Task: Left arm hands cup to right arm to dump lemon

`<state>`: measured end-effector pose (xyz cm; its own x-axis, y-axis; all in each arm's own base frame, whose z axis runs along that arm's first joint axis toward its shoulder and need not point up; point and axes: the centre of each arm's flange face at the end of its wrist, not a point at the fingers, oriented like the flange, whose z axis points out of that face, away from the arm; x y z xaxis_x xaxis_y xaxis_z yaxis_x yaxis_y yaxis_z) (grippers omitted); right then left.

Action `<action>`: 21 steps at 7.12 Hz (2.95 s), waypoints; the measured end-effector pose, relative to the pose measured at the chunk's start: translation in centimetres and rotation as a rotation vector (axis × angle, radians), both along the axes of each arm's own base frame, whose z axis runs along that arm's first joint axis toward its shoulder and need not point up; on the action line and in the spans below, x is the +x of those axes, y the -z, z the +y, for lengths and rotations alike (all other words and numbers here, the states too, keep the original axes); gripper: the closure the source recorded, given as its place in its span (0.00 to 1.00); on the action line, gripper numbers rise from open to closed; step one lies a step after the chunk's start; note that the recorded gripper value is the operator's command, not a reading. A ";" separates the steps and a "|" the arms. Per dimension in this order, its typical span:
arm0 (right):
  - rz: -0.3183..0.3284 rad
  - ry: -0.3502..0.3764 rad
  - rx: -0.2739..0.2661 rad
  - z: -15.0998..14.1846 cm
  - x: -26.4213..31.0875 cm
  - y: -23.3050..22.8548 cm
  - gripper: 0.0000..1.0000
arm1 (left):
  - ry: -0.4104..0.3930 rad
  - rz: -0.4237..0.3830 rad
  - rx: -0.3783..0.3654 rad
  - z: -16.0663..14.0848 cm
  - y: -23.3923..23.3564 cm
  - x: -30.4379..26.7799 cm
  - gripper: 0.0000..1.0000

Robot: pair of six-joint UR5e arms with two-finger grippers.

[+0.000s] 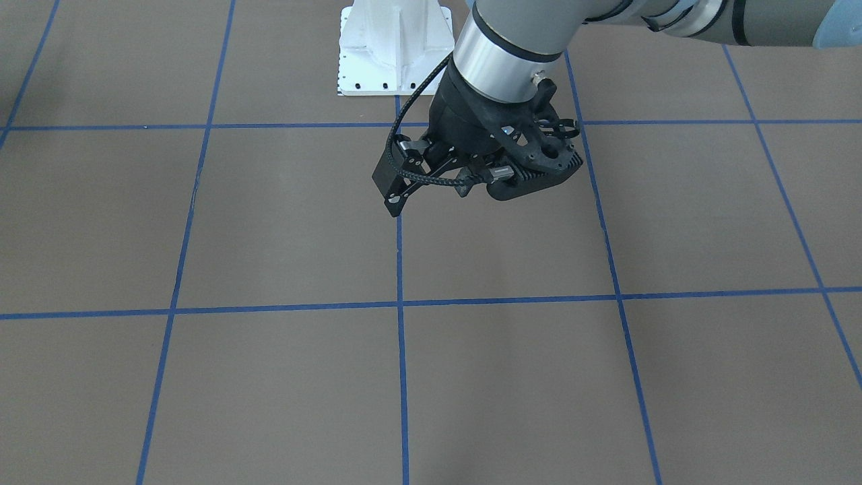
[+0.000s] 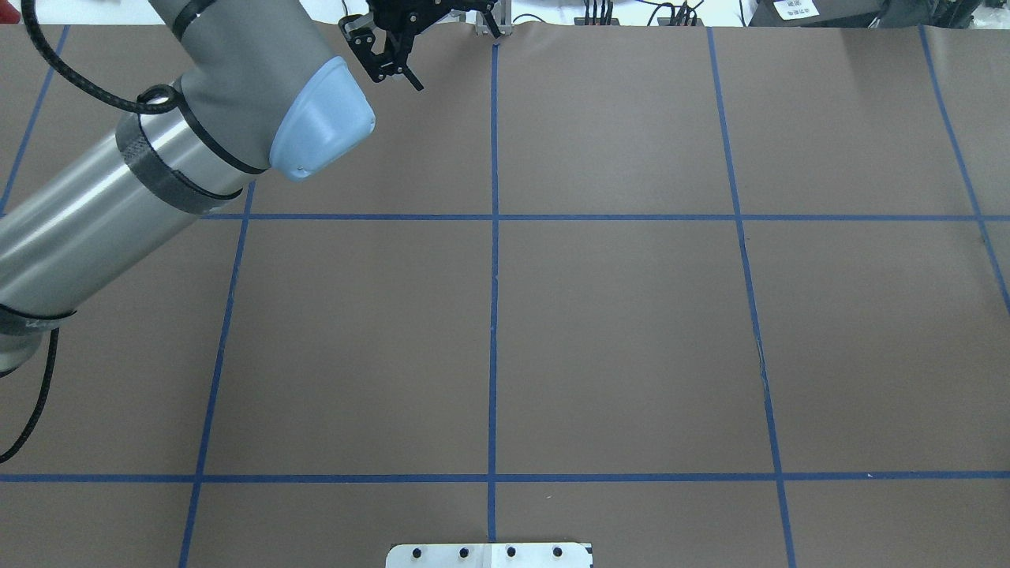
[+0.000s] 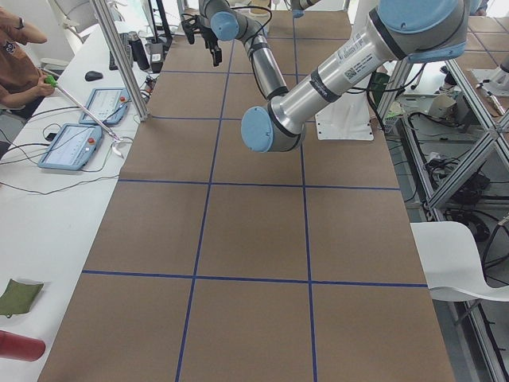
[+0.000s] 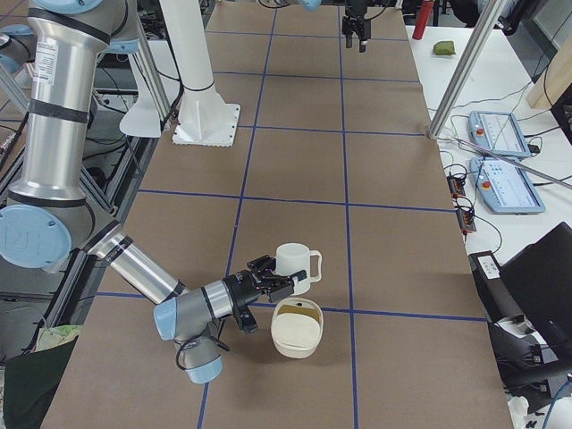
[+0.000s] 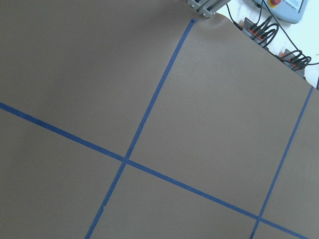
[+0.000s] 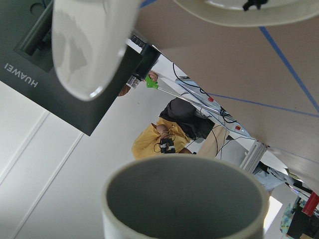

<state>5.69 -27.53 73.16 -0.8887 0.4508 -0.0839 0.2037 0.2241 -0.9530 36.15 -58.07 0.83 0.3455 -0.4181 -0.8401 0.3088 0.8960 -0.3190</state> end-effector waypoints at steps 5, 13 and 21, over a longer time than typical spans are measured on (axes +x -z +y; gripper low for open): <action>0.381 -0.138 0.184 1.1 0.3 -0.5 0.72 | -0.006 -0.008 -0.011 0.4 0.1 0.3 0.00; 1.261 -0.303 0.551 3.4 0.1 -2.3 0.72 | -0.013 -0.021 0.000 1.5 0.0 2.2 0.00; 1.836 -0.304 0.751 -3.1 -0.9 5.7 0.72 | -0.031 -0.026 0.001 2.3 -0.5 3.4 0.00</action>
<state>4.78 -30.63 67.45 0.2797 -0.1970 0.9396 -0.8342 0.4345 0.3395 39.53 -55.77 1.33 0.3799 -0.4060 -0.8311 0.2895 0.9056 -0.3100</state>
